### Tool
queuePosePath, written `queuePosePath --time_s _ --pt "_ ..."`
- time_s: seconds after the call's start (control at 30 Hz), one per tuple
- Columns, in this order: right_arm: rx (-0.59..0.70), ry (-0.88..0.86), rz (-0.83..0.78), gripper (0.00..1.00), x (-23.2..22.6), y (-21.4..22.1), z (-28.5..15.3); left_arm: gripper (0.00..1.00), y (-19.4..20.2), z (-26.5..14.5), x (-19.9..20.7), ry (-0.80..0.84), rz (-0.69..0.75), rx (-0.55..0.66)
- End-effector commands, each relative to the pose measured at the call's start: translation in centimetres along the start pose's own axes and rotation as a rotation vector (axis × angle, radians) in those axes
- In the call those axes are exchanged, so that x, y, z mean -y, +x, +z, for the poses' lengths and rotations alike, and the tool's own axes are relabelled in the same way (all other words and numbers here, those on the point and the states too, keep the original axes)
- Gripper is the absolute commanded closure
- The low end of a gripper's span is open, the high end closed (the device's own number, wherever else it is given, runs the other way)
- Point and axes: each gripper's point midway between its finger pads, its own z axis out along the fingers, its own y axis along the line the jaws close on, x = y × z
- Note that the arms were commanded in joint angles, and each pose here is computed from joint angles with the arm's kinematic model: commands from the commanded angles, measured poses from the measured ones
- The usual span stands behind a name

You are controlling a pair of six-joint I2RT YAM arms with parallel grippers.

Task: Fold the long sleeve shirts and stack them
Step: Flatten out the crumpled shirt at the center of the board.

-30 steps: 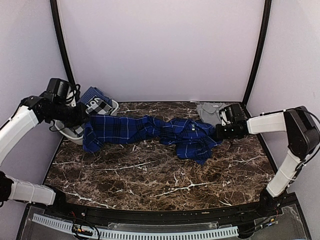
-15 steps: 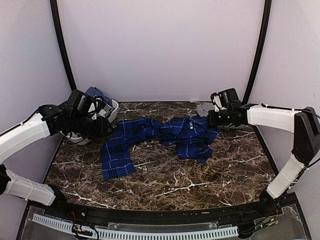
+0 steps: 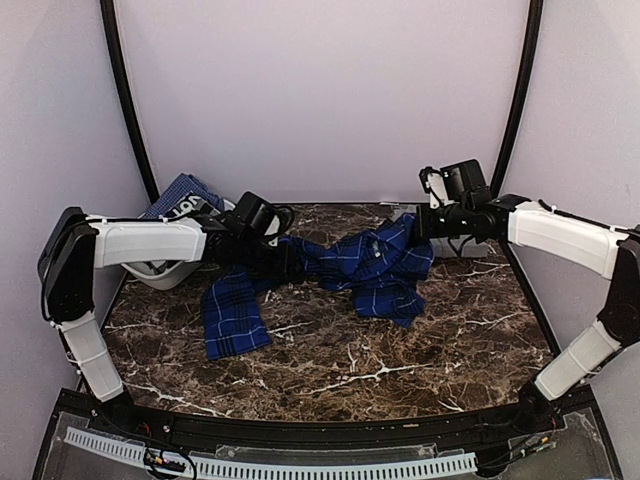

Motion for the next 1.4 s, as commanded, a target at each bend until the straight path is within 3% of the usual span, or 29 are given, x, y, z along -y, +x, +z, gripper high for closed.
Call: queuePosePath --time_s 0.0,0.23,0.47,0.8,1.0,1.13,1.2,1.37 --pt "0.055 -0.026 -0.009 1.0 -1.1 -2.0 -2.1 0.41 -3.6 2.1 -0.5 -0.087 0.019 0.102" --pt "0.075 -0.025 -0.008 1.0 -1.1 -2.4 -3.3 0.44 -5.9 4.6 -5.7 -0.359 0.001 0.145" --pt "0.074 -0.023 -0.011 1.0 -1.0 -2.3 -3.5 0.45 -7.1 5.7 -9.2 -0.413 -0.007 0.131" --pt "0.064 -0.028 -0.01 1.0 -1.1 -2.1 -2.9 0.47 -7.6 7.7 -11.1 -0.38 0.018 0.095" --pt "0.061 -0.015 -0.01 1.0 -0.9 -2.1 -2.8 0.47 -8.0 8.5 -9.1 -0.254 0.036 0.089" --pt "0.061 -0.013 -0.006 1.0 -0.8 -2.0 -2.9 0.48 -8.8 8.7 -9.3 -0.265 0.034 0.106" --pt "0.062 -0.007 -0.005 1.0 -0.7 -2.0 -3.0 0.55 -8.9 9.2 -9.5 -0.276 0.036 0.101" --pt "0.078 0.032 -0.002 1.0 0.0 -2.2 -3.6 0.97 -10.1 8.2 -9.4 -0.303 0.042 0.12"
